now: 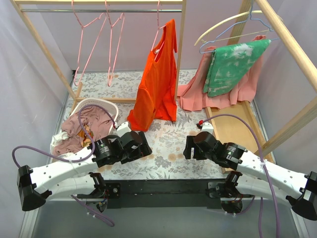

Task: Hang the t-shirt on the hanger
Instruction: Pick up the T-shirt and place it in the bin.

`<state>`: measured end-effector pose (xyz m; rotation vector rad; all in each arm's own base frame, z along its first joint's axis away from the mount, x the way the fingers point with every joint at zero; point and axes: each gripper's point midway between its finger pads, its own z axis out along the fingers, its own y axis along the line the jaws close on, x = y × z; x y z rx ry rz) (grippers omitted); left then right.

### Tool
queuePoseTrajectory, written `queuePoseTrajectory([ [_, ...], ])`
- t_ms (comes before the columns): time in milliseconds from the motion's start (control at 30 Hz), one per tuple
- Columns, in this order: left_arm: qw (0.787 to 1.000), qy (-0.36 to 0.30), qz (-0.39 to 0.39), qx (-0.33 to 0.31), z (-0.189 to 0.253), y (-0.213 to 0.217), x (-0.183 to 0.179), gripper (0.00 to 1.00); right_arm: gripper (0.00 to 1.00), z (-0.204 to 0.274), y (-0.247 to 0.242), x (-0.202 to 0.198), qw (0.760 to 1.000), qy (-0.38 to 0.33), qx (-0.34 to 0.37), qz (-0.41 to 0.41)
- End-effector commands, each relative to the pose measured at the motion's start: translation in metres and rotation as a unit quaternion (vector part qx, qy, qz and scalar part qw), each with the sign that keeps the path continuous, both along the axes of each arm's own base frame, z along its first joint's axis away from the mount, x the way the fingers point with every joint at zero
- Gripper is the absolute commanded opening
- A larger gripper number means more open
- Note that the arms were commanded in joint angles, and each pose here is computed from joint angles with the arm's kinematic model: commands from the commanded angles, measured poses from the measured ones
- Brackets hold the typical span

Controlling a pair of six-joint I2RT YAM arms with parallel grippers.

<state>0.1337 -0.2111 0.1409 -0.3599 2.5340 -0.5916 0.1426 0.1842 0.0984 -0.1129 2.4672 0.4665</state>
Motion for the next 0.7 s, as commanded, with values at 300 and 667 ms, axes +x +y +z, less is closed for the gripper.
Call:
queuePoseTrajectory([
  [300,0.984,-0.047,0.131,0.113,0.049,0.056,0.029,0.98,0.83,0.013,0.02,0.013,0.999,-0.035,0.039,0.013],
  [667,0.965,-0.065,0.195,0.164,0.063,0.118,0.076,0.98,0.82,0.014,0.033,0.013,0.998,-0.023,0.04,0.039],
])
